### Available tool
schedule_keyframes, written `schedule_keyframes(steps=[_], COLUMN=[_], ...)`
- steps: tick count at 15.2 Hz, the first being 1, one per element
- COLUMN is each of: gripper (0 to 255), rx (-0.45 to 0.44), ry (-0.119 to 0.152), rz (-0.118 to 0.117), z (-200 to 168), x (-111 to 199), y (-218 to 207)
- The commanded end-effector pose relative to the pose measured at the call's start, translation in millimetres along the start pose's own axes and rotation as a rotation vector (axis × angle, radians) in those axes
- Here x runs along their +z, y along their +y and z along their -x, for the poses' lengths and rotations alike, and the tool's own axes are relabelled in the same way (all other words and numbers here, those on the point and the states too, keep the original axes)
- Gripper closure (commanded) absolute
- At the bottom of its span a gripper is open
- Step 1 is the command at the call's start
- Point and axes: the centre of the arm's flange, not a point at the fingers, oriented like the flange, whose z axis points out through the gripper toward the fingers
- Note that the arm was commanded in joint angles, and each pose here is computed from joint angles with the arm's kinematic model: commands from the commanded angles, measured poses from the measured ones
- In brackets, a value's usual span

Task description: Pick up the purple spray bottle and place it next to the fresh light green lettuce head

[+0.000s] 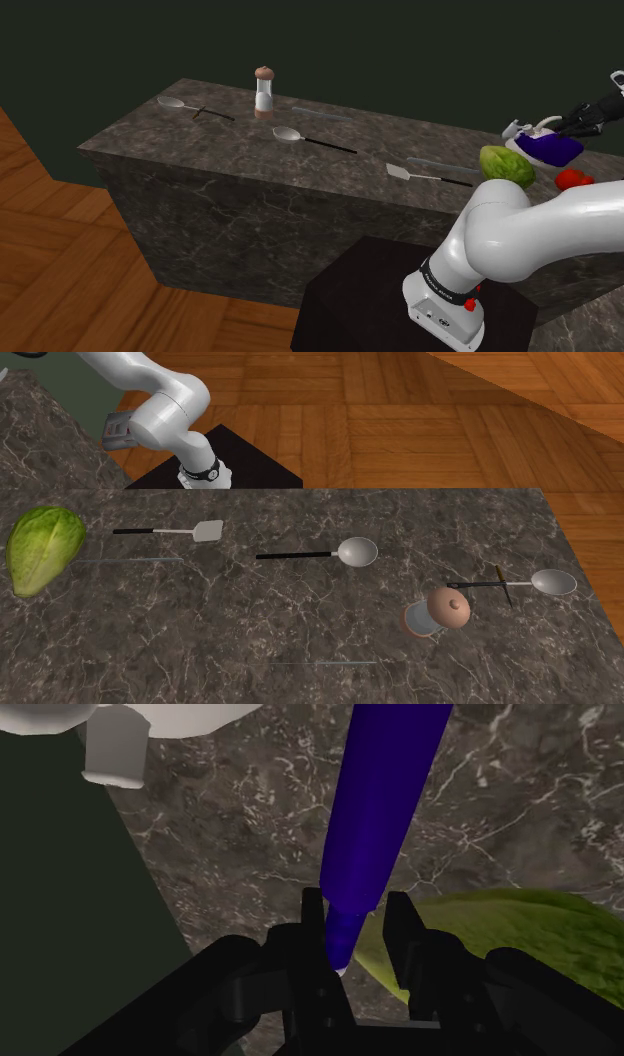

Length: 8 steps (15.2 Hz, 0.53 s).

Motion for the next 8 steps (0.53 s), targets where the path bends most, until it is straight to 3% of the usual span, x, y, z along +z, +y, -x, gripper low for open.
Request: schedule_keyframes(steps=[1,8], gripper=[255,255], rx=[0.000,0.000], ry=[0.000,0.000], rz=[0.000,0.000], z=[3,16], x=[9,42], y=[-3,-14])
